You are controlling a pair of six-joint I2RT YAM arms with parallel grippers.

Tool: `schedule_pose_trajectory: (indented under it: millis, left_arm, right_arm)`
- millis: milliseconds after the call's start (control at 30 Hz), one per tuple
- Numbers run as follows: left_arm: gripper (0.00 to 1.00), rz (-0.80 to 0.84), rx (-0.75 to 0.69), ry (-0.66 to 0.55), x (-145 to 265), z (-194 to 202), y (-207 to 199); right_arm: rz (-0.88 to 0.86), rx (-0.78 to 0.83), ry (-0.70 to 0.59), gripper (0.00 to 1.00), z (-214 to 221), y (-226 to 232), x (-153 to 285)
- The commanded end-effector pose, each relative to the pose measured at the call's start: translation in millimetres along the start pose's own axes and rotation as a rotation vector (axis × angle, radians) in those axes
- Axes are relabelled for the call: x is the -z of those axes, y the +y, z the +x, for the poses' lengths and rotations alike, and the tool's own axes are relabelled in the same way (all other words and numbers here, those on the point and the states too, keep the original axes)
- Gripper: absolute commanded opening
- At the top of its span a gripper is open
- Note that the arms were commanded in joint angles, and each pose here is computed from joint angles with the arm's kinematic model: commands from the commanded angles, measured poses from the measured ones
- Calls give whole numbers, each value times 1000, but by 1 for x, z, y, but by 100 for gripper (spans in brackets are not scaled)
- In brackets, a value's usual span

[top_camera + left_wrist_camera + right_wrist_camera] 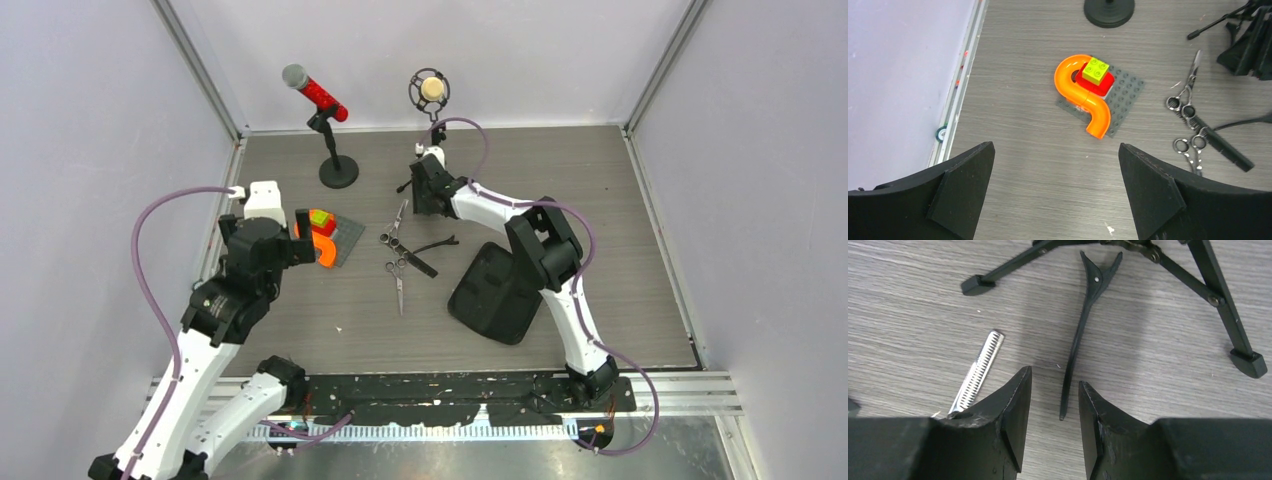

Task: Sort the hair-cutting tools
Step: Pick up the haircut tool at the center of the board.

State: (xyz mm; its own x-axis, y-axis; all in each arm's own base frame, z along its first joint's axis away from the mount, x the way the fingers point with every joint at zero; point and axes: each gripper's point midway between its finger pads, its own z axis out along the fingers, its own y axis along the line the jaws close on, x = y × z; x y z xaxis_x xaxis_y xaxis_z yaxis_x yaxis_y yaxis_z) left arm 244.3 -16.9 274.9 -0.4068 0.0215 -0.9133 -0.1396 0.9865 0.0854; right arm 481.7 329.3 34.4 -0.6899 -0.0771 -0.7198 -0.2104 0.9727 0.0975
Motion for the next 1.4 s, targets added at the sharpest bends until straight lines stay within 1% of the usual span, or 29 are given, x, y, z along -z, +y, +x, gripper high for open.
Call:
schedule_pose_trajectory:
  millis: [0, 67, 133, 200, 300, 367, 400, 467, 567, 633, 667, 700, 733, 933, 967, 1100, 1200, 1267, 1333, 1367]
  left_arm:
    - [99, -44, -4, -73, -3, -3, 10]
    - [99, -52, -1, -78, -4, 3, 12]
    - [99, -62, -4, -75, -6, 11, 13]
    - [99, -74, -4, -76, -7, 17, 16]
    - [99, -93, -5, -79, -9, 24, 19]
    - [99, -93, -1, -86, -11, 27, 18]
    - [99, -89, 0, -87, -13, 28, 17]
    - [99, -84, -3, -89, -14, 29, 16]
    - [99, -72, 5, -96, -13, 28, 14]
    - [99, -60, 12, -103, -13, 27, 12]
    - [99, -48, 14, -107, -12, 27, 11]
    - [99, -29, 14, -110, -12, 27, 8]
    - [99, -4, 12, -112, -12, 28, 4]
    - [99, 114, 20, -120, -11, 28, -17]
    - [99, 136, 19, -119, -10, 28, -21]
    - [99, 223, 17, -111, -8, 28, -36]
    - [99, 293, 20, -112, -5, 27, -49]
    - [99, 369, 14, -102, 0, 29, -61]
    - [99, 431, 16, -91, 3, 31, -72]
    - [99, 464, 35, -86, 6, 30, -78]
  right_arm:
    - [75, -11, 26, 38, -2, -11, 3]
    - [98, -2, 46, 38, 5, -17, 2]
    - [107, 9, 72, 35, 14, -19, -2]
    - [112, 16, 92, 26, 21, -20, -4]
    - [124, 34, 105, 21, 24, -21, -2]
    - [120, 42, 111, 15, 25, -21, 2]
    - [116, 47, 109, 9, 25, -21, 7]
    - [103, 64, 99, 6, 25, -19, 19]
    - [56, 85, 87, 5, 25, -9, 43]
    - [13, 83, 66, 5, 19, -2, 70]
    - [12, 85, 87, 5, 31, -5, 76]
    - [-15, 80, 64, 5, 23, 1, 93]
    - [-17, 79, 82, 5, 34, -2, 98]
    - [-88, 62, 40, 5, 42, 0, 168]
    - [-89, 49, 45, 5, 52, -8, 179]
    - [-155, 39, 8, 5, 64, -15, 219]
    - [-259, 75, -16, 5, 82, -3, 249]
    - [-298, 107, -3, 5, 108, -2, 258]
    - [-339, 122, -42, 5, 112, 5, 270]
    - [-356, 133, -41, 5, 122, 5, 269]
